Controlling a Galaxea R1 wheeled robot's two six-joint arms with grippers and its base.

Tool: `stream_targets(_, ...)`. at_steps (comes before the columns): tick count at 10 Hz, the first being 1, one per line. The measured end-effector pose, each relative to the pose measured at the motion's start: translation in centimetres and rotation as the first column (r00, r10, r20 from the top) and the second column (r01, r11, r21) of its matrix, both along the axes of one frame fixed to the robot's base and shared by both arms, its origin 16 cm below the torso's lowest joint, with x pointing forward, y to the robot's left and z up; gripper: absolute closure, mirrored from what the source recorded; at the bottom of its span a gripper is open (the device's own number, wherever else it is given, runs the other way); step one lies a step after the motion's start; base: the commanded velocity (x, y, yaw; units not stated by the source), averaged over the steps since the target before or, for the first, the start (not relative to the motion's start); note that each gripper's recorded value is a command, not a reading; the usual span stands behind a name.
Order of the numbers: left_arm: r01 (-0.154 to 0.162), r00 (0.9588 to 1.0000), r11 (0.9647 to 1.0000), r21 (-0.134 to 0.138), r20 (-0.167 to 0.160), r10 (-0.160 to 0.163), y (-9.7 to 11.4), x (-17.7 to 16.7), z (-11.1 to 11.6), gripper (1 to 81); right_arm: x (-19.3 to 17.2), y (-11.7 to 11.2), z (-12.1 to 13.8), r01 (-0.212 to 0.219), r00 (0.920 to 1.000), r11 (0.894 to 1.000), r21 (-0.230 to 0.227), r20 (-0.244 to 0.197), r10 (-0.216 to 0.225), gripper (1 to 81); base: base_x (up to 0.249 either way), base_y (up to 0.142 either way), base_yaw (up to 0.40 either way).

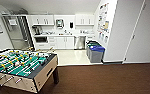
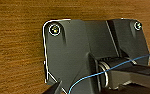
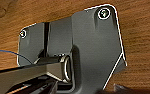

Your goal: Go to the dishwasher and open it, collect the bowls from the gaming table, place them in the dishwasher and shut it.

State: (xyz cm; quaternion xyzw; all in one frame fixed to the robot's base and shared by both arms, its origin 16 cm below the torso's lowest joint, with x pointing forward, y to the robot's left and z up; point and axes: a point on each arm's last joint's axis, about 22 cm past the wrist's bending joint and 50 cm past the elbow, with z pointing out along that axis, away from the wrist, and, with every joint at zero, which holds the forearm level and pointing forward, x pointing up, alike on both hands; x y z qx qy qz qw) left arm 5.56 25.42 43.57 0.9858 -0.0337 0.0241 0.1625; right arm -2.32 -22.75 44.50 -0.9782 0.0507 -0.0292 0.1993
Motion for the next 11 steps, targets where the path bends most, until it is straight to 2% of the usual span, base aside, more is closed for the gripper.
stream_targets(2, -0.002, 0.9999, 1.0000, -0.004, 0.013, 0.002, -0.39, 1.00, 0.05, 1.0, 1.23, 0.00, 0.01, 0.003, 0.9998, 1.000, 0.000, 0.018, -0.003, 1.0, 0.132, 0.000, 0.000)
stream_targets(4, -0.002, 1.0000, 1.0000, -0.005, 0.004, 0.002, -0.41, 0.50, 0.01, 1.0, 0.73, -0.05, 0.00, 0.002, 0.9999, 1.000, 0.000, 0.010, -0.002, 1.0, 0.140, 0.000, 0.000)
stream_targets(11, -0.003, 1.0000, 1.0000, -0.008, 0.005, 0.003, -0.66, 0.64, 0.01, 1.0, 0.80, 0.19, 0.01, 0.003, 0.9999, 1.000, 0.003, 0.011, -0.003, 1.0, 0.152, 0.000, 0.000)
